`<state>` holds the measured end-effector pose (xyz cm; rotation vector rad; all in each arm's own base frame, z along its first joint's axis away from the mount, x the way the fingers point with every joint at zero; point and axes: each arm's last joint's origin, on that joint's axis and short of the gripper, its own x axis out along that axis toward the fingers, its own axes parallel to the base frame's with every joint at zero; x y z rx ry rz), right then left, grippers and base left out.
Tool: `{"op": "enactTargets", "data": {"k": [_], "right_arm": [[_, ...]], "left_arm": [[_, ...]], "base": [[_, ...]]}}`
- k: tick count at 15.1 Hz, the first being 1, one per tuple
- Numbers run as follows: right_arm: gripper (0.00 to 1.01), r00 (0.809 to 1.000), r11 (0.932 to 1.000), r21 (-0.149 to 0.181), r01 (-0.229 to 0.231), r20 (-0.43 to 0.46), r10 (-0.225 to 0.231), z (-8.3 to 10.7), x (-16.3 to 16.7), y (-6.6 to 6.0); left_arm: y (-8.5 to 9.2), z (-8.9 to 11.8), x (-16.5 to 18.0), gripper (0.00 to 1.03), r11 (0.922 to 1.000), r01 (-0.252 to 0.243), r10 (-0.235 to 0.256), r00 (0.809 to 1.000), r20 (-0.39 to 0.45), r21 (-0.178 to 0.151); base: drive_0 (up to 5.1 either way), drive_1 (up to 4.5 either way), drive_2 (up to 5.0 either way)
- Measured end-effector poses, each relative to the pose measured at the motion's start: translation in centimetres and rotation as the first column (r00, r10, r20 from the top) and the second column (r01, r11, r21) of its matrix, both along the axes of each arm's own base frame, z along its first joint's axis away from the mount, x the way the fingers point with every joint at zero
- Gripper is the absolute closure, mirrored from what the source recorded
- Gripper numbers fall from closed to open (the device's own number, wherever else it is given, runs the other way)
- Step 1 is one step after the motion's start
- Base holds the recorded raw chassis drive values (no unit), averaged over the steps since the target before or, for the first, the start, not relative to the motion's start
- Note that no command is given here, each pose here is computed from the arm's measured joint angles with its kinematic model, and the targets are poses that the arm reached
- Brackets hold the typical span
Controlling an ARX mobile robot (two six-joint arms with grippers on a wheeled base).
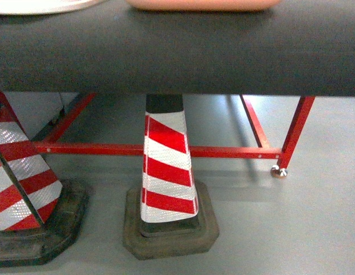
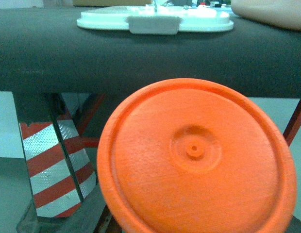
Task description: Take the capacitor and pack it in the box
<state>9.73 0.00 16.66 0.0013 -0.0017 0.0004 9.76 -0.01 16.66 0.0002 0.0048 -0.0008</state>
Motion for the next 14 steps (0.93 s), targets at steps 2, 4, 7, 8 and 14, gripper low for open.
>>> {"op": "enactTargets", "data": {"k": [2,4,7,8,14], "right_arm": [[0.03,1.0,1.0,0.002,0.002,0.0,-0.002,0.0,0.0,-0.01],[0.03,1.0,1.0,0.0,0.001,-0.001,-0.001,-0.01,0.0,0.0],[0.03,1.0,1.0,0.002,0.001,-0.001,-0.001,-0.01,0.0,0.0],[0.03,1.0,1.0,0.001,0.0,-0.001,0.0,-0.01,0.0,0.0],[0.03,1.0,1.0,0.001,0.0,0.0,0.0,0.0,0.0,0.0]], "left_arm": [[0.0,0.0,0.0,0.59,1.0,0.001,-0.001,1.0,0.0,0.0],[0.0,0.01,0.0,0.59,1.0,-0.001,0.001,1.0,0.001,0.001],[0.0,0.0,0.0,0.59,1.0,0.001,-0.001,1.0,0.0,0.0],[0.0,0.0,0.0,0.59,1.0,-0.001,0.001,1.0,0.0,0.001],[-0.01,0.05,0.0,0.59,1.0,0.003,-0.003,1.0,0.005,0.0]], "base": [[0.0,0.0,0.0],[0.0,0.0,0.0],[0.0,0.0,0.0],[0.0,0.0,0.0],[0.0,0.0,0.0]]}}
